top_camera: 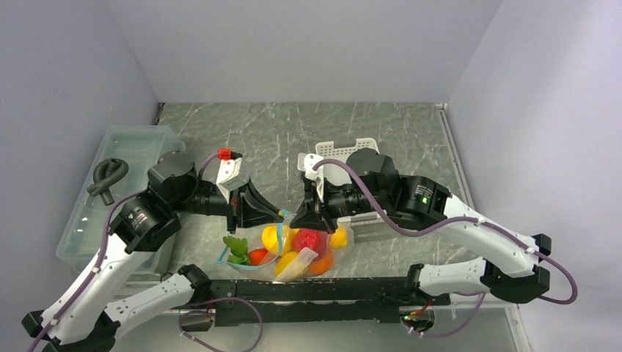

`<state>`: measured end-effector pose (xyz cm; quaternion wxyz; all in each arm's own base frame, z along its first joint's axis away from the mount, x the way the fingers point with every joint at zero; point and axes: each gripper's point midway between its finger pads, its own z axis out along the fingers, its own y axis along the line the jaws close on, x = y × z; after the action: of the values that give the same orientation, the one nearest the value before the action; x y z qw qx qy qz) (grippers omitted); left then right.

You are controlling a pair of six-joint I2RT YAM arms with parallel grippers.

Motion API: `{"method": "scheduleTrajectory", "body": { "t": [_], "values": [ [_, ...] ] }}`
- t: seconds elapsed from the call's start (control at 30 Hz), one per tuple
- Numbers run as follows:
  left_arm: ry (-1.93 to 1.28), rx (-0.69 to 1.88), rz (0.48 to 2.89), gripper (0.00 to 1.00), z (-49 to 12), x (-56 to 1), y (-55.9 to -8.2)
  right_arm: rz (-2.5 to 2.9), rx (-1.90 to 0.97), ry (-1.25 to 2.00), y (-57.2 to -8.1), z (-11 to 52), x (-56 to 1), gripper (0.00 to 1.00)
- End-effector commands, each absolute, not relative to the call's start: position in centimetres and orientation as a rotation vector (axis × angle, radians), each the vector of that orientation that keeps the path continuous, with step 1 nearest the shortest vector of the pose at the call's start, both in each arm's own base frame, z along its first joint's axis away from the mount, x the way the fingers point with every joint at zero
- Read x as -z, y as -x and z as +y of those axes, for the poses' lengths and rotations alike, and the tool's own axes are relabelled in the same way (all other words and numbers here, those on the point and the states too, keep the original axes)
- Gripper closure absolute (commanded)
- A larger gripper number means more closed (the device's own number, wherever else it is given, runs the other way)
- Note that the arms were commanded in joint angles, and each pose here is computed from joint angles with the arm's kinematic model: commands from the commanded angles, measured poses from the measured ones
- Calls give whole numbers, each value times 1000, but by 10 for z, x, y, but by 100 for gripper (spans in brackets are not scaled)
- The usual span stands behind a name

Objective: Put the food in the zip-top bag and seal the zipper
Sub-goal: Zip the zipper food storage bag at the center of the board.

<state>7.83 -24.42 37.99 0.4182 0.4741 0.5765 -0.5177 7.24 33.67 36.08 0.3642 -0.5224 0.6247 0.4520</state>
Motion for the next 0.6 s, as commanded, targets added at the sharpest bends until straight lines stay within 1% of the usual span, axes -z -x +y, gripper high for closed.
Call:
{"method": "scheduleTrajectory", "body": {
  "t": [0.0, 0.3, 0.4, 0.5, 0.57],
  "values": [
    [-1182, 1300, 1530, 100, -239, -366, -75, 1443, -1205, 1254, -72, 331, -409, 100],
    [-1159, 1285, 1527, 99, -242, -373, -82, 1462, -1215, 1315, -67, 335, -396, 100],
    [-1148, 1286, 1524, 88, -244, -376, -85, 1486, -1208, 1332, -69, 338, -388, 100],
    [-1154, 1295, 1506, 73, -245, -381, -84, 1511, -1199, 1340, -70, 340, -381, 100],
    [-1156, 1297, 1498, 67, -246, -384, -84, 1525, -1185, 1338, -73, 340, -378, 100]
  ]
}}
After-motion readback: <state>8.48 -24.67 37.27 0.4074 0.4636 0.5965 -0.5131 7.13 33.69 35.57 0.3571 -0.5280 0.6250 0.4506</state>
